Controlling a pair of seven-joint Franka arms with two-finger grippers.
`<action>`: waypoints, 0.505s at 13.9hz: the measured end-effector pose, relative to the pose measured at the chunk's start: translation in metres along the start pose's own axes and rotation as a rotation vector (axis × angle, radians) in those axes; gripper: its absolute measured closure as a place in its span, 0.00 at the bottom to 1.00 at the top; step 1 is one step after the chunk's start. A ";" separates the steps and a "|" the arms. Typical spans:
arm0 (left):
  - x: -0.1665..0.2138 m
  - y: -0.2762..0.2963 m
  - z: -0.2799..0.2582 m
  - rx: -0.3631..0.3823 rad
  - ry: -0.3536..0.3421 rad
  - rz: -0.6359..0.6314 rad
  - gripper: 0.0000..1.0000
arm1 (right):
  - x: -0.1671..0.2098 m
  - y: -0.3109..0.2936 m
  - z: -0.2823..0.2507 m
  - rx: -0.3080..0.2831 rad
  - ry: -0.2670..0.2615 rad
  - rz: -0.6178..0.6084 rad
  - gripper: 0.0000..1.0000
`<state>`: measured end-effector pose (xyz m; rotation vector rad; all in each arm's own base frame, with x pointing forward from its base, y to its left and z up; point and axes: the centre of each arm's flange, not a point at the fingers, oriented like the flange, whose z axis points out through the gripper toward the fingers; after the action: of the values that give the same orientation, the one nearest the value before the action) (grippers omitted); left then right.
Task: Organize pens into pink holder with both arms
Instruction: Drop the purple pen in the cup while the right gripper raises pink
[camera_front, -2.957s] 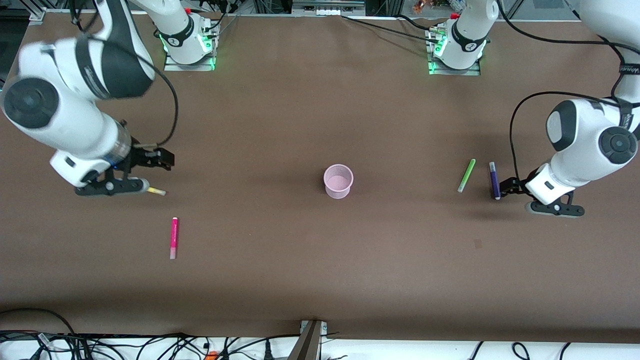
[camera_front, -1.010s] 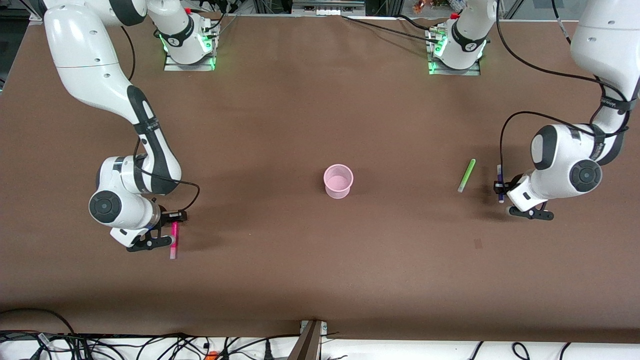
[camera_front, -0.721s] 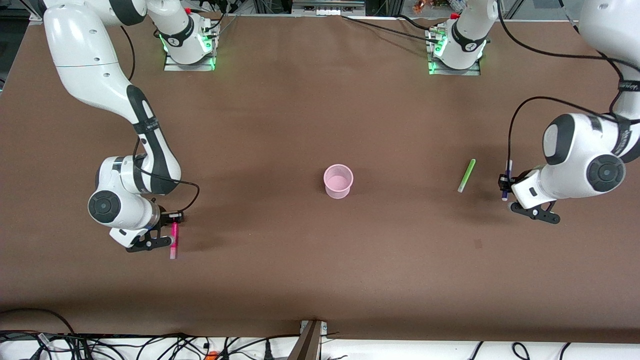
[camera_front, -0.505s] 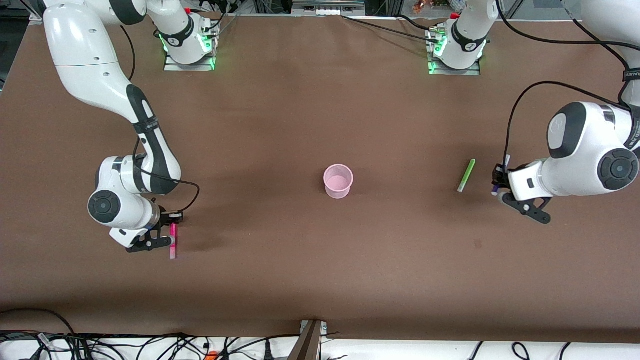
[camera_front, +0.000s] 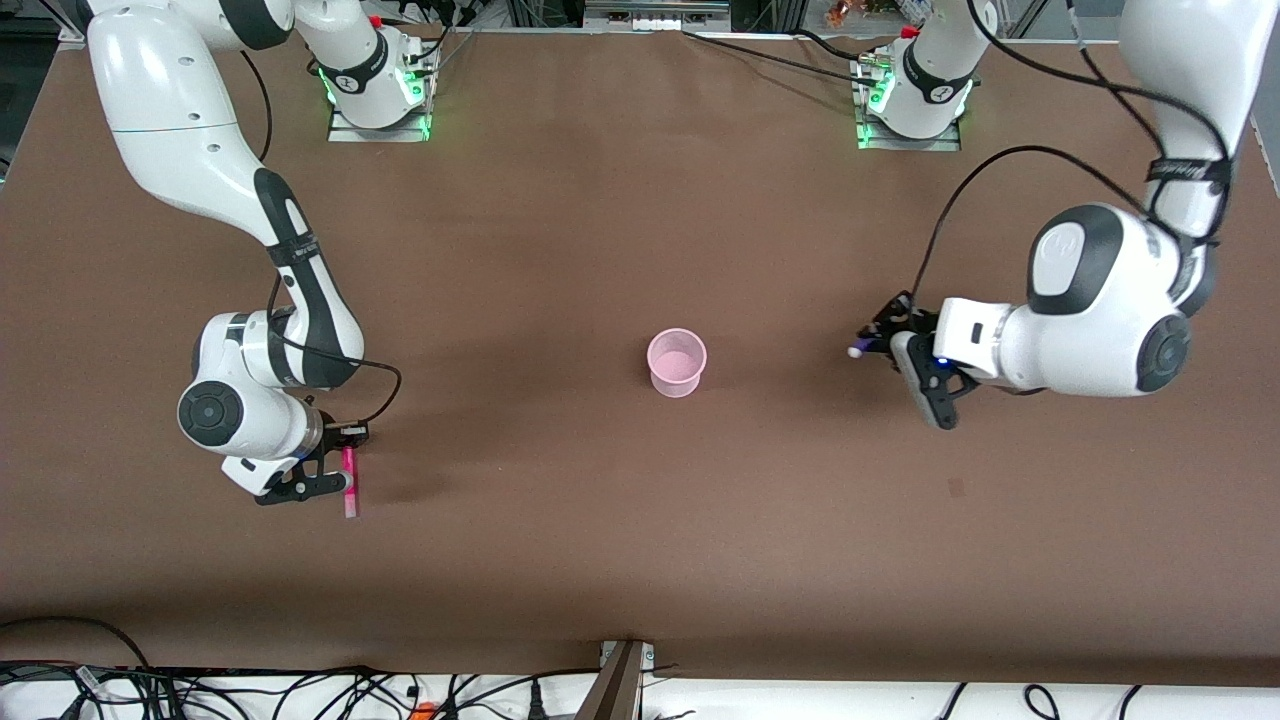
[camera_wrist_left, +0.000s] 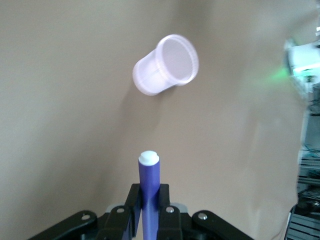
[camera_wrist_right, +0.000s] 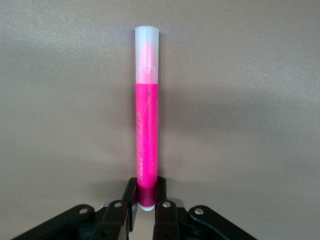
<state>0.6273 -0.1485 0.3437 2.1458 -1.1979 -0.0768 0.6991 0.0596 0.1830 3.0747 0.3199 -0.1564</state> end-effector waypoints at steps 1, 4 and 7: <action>0.010 -0.005 0.016 -0.023 0.053 0.087 0.82 | 0.001 -0.002 -0.006 0.002 -0.019 -0.002 0.82; 0.067 0.007 0.066 -0.002 0.165 0.404 0.82 | 0.010 -0.003 -0.051 0.008 -0.069 -0.009 0.82; 0.126 0.053 0.102 0.022 0.169 0.568 0.82 | 0.010 -0.010 -0.086 0.012 -0.097 -0.018 0.82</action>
<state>0.6249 -0.3181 0.3282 1.7137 -1.6561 0.3589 0.7152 0.0763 0.2672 3.0635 0.3424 -0.3080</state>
